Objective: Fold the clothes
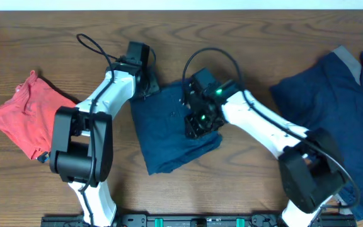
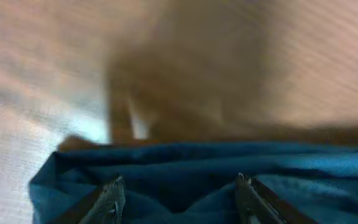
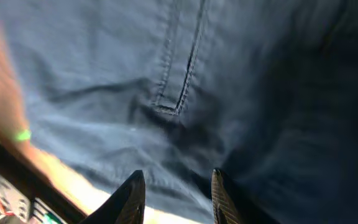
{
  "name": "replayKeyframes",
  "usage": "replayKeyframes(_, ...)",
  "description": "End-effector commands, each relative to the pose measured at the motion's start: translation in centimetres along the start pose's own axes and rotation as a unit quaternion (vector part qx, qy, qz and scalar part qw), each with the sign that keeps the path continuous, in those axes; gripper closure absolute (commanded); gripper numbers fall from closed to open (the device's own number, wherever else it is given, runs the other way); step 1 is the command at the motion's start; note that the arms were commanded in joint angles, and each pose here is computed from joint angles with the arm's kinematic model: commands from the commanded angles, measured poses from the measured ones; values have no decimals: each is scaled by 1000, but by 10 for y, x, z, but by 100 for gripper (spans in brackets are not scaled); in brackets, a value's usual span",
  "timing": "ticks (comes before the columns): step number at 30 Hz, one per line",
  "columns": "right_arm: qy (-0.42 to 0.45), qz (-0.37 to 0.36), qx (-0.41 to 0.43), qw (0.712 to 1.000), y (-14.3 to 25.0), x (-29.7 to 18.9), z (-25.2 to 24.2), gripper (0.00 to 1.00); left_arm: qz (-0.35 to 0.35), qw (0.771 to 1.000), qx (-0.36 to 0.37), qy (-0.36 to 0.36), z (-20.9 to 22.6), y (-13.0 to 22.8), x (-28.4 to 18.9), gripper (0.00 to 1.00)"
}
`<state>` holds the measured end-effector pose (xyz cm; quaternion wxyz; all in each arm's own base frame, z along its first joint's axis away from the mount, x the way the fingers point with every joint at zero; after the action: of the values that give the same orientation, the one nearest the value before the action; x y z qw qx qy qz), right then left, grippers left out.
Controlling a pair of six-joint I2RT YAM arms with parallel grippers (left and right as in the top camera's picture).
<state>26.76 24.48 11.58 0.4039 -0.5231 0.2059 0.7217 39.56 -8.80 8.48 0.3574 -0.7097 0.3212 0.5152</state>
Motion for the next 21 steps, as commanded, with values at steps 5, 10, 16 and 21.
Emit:
replayKeyframes(5,82,76,77,991,40,35,-34,66,94,990,3,-104,34,32,-2,42)
replayKeyframes(10,212,77,134,965,53,20,-92,66,199,962,-4,-186,61,66,-22,41)
replayKeyframes(16,255,-33,134,957,20,-10,-149,55,318,942,-8,-107,49,92,-39,41)
replayKeyframes(21,222,-59,137,964,7,-20,-149,53,274,961,4,-38,32,80,-51,36)
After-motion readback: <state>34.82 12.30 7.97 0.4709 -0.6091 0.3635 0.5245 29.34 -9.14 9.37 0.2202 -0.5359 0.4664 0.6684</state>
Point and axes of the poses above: each gripper's point midway between its finger pads, its own x axis out along the fingers, its own z axis along the line the jaws close on, y = z × x, the point moved 7 cm from there along -x, back along the fingers, and after that the axes turned 12 degrees about -x, right-handed, at the moved point
